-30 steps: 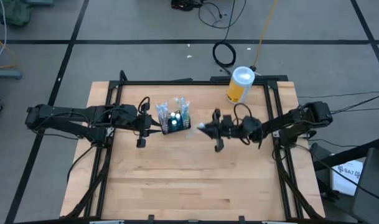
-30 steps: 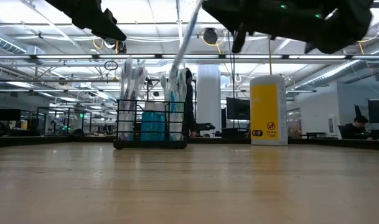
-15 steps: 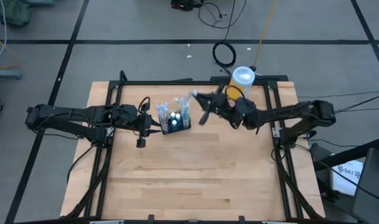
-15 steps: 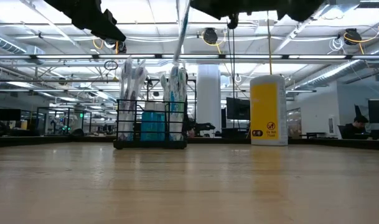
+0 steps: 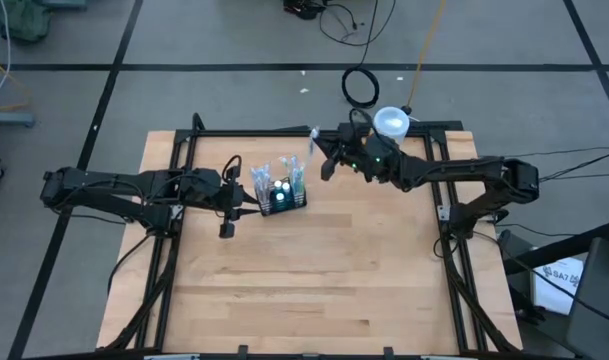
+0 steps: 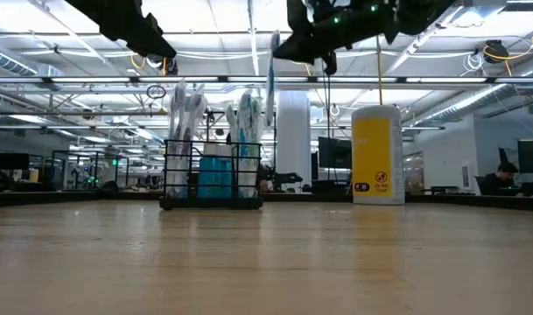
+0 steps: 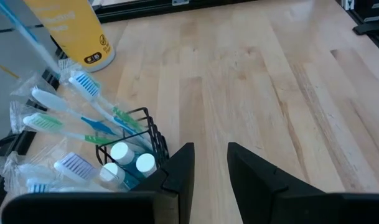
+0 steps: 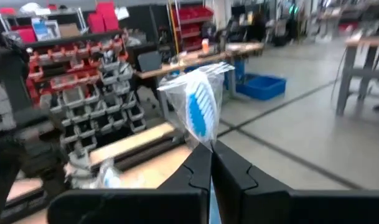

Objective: Pick & Place toothbrushing station
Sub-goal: Put the blue toothbrush into the black mesh organizer, then return to Home Position

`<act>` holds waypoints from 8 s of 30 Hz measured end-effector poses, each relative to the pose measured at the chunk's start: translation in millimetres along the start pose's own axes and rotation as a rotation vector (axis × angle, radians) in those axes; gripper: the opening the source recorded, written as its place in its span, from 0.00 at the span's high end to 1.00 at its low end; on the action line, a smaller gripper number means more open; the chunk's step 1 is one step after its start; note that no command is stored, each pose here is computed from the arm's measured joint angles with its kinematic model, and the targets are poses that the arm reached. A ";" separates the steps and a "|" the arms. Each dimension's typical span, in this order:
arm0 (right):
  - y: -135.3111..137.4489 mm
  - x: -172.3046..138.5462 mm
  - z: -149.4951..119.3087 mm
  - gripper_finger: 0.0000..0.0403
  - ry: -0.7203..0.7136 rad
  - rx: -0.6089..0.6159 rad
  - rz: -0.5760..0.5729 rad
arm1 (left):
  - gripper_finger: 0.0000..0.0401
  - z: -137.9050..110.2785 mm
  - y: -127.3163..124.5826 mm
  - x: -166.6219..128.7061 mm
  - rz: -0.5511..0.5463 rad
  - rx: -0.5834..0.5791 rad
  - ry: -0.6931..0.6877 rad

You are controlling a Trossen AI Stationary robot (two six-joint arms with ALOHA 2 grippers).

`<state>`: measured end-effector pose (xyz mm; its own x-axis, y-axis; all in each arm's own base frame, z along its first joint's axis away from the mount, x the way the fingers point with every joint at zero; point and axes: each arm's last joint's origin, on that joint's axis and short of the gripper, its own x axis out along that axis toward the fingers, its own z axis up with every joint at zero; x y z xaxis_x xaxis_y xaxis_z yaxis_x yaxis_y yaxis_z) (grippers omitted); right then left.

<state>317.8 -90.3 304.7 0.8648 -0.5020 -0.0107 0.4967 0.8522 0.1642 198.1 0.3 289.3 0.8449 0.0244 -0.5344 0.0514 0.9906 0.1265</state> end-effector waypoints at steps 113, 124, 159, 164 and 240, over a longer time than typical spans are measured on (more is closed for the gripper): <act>-27.8 22.7 -79.5 1.00 0.422 0.431 0.274 | 0.75 1.7 0.4 0.0 0.005 0.086 -0.017; -26.2 21.0 -85.6 1.00 0.422 0.280 0.173 | 0.75 1.8 0.5 0.0 0.006 0.097 -0.018; -30.3 -66.2 11.3 0.59 0.358 0.147 0.258 | 0.75 6.5 3.4 -45.9 0.066 -0.021 -0.193; -26.7 -106.1 28.9 0.62 0.366 0.036 0.307 | 0.75 0.3 6.0 -80.4 0.164 -0.057 -0.274; -74.4 -221.4 -126.3 1.00 0.020 -0.098 0.425 | 0.75 -147.5 -18.2 -24.4 0.137 0.039 -0.645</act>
<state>98.6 -24.0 170.3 0.9947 -0.1013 0.0184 0.0999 0.9929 0.0638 98.0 1.4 176.8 0.9941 0.0522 0.0946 -0.0699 0.9785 0.1940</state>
